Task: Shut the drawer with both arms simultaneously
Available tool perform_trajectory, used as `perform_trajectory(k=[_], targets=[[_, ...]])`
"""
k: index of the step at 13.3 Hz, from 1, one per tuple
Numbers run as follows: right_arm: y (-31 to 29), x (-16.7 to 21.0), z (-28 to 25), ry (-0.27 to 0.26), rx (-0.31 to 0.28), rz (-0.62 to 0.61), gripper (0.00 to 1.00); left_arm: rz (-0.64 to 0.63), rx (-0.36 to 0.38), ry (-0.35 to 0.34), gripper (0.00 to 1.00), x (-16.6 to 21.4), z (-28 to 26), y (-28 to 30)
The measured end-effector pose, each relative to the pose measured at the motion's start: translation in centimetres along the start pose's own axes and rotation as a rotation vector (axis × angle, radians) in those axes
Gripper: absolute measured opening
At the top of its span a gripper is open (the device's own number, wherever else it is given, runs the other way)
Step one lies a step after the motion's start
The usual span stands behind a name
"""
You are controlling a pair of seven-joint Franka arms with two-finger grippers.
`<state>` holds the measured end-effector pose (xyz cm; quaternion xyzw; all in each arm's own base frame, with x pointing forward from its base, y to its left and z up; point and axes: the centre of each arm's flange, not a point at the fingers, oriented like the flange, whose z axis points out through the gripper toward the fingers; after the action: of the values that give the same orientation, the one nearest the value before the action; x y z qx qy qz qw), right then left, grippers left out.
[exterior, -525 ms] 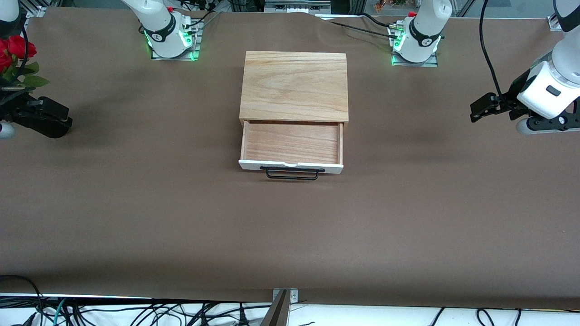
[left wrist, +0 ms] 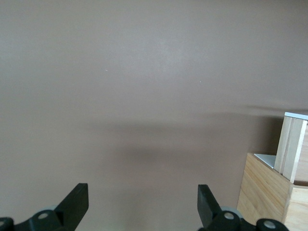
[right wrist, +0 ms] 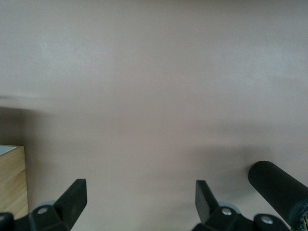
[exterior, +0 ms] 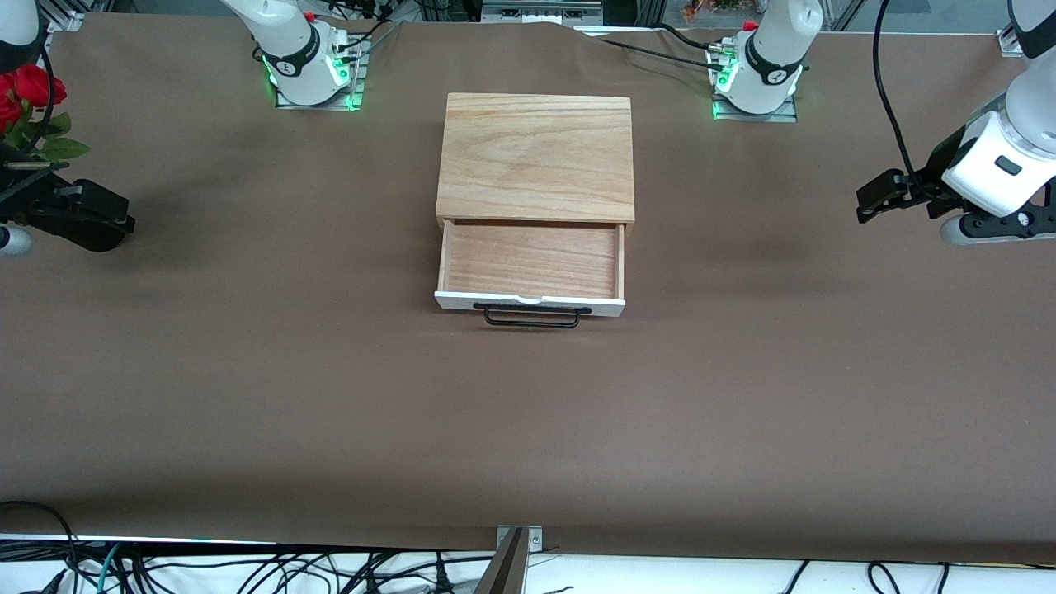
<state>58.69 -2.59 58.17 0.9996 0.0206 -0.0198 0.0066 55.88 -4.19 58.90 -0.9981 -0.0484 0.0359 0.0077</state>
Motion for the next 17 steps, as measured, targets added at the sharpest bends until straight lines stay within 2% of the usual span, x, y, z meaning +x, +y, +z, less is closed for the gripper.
perform_trajectory(k=[17], targets=[[-0.14,0.17,0.10,0.001,0.000,-0.002,1.00,0.000,-0.002,0.010,1.00,0.02,-0.46,0.00]])
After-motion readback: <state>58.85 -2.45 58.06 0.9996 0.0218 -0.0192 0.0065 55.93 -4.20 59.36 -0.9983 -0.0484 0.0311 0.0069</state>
